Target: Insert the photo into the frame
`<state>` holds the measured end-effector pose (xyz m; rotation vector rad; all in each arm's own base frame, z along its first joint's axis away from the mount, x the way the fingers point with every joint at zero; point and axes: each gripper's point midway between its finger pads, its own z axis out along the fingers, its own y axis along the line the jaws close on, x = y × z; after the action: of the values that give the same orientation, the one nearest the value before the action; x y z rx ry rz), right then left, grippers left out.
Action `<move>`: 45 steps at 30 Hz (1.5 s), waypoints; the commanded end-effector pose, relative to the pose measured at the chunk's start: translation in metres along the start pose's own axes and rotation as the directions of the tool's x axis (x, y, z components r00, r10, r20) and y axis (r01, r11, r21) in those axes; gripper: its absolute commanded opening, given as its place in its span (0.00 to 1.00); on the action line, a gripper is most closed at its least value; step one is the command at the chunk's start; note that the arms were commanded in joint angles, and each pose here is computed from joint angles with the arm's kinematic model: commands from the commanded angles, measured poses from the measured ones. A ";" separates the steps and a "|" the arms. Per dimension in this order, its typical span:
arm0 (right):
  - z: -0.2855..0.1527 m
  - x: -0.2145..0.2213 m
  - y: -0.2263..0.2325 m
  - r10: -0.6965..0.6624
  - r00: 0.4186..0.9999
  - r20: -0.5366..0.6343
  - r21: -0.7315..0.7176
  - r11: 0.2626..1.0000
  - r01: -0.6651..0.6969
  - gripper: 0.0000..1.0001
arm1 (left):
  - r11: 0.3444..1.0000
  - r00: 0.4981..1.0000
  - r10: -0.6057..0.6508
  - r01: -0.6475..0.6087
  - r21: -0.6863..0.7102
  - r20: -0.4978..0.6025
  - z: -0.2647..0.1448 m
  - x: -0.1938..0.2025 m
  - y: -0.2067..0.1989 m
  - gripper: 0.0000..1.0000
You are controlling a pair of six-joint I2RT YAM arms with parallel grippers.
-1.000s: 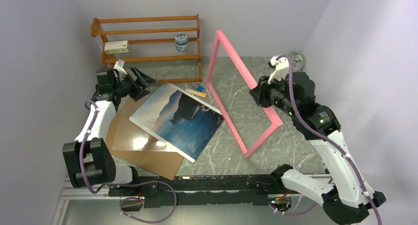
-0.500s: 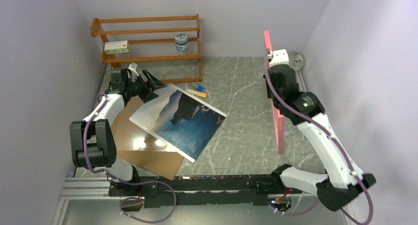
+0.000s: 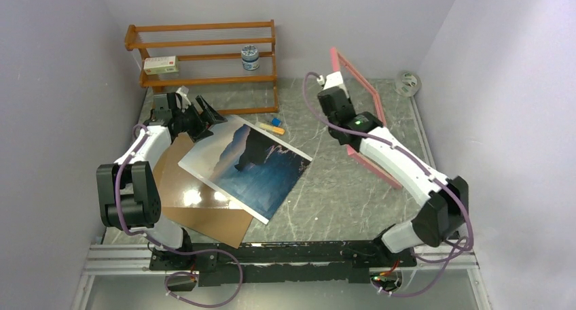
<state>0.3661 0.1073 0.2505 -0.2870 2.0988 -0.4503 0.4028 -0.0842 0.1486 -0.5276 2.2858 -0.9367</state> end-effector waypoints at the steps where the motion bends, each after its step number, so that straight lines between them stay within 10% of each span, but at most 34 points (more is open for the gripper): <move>1: 0.022 0.032 0.076 0.009 0.997 -0.076 -0.182 0.983 -0.023 0.04 | 0.998 0.999 0.049 -0.048 -0.048 0.020 -0.002 -0.008 0.004 0.88; 26: 0.097 0.103 0.182 0.089 0.941 -0.327 -0.237 0.956 -0.173 0.28 | 0.979 0.997 0.075 -0.073 -0.188 0.008 -0.015 -0.005 0.026 0.89; 35: 0.071 0.073 0.175 0.129 0.944 -0.303 -0.309 0.924 -0.225 0.58 | 0.955 0.998 0.055 -0.050 -0.294 0.009 -0.031 -0.001 0.041 0.92; 45: 0.012 0.046 0.229 0.170 0.919 -0.356 -0.639 0.673 -0.373 0.61 | 0.857 0.994 -0.085 0.104 -0.505 0.061 -0.081 0.023 0.092 0.93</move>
<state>0.3603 0.2510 0.0977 -0.3127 2.4810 0.2383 0.3533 -0.0212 0.1250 -0.7114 2.4646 -0.4770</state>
